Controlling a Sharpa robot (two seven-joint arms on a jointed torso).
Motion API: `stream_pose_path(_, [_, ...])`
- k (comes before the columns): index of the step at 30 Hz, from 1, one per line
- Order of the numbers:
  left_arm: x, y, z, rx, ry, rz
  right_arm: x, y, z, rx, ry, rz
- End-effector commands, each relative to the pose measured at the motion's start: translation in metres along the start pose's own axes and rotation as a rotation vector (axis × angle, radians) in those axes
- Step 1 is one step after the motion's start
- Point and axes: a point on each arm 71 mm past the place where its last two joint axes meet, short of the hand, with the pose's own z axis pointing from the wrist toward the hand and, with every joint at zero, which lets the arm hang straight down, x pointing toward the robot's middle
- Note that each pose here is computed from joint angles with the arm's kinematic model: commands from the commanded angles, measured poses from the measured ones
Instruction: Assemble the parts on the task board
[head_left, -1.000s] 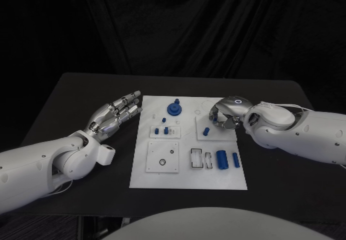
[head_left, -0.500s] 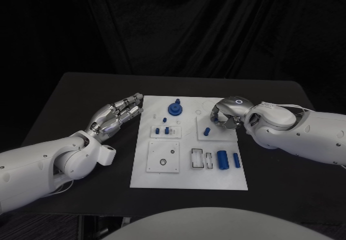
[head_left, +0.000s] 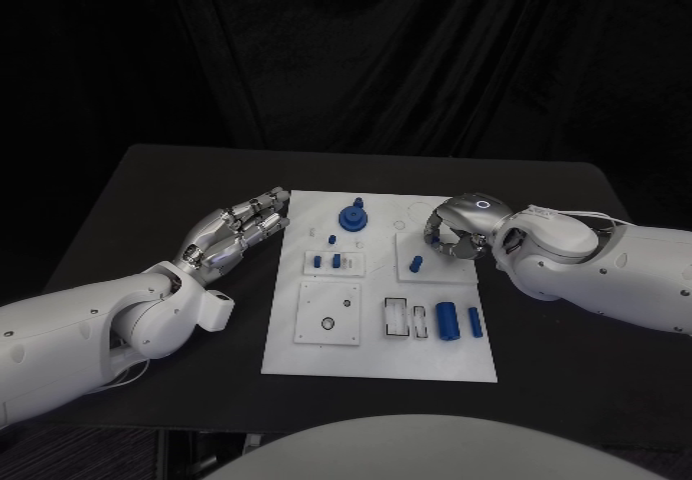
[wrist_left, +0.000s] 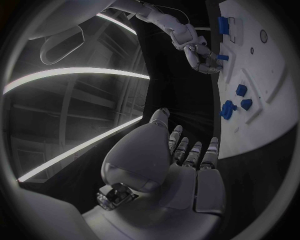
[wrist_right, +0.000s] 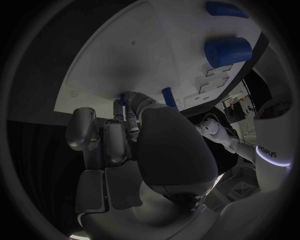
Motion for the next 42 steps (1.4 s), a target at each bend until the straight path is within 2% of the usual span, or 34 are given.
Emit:
stream_pose_path(1, [0.0018,-0.003,0.0003,0.049,0.01,-0.016,-0.003,0.0,-0.003,-0.004,-0.048,0.007])
stream_pose_path(6, [0.0019,-0.0026,0.0007,0.047,0.01,-0.016,-0.01,0.001,-0.004,-0.007,-0.072,0.008])
stream_pose_path(17, [0.0025,-0.0019,0.0011,0.043,0.011,-0.016,-0.04,0.004,-0.007,-0.011,-0.13,-0.001])
stream_pose_path(23, [0.0032,-0.0017,0.0016,0.042,0.012,-0.017,-0.053,0.014,-0.011,-0.031,-0.153,0.004])
stream_pose_path(28, [0.0036,-0.0017,0.0019,0.042,0.012,-0.017,-0.057,0.042,-0.015,-0.103,-0.146,0.027])
stream_pose_path(32, [0.0039,-0.0016,0.0019,0.04,0.012,-0.017,-0.058,0.079,-0.016,-0.202,-0.124,0.04])
stream_pose_path(36, [0.0046,-0.0016,0.0021,0.04,0.012,-0.017,-0.052,0.108,-0.017,-0.282,-0.107,0.045])
stream_pose_path(42, [0.0042,-0.0016,0.0028,0.044,0.005,-0.01,-0.037,0.139,-0.011,-0.365,-0.077,0.063])
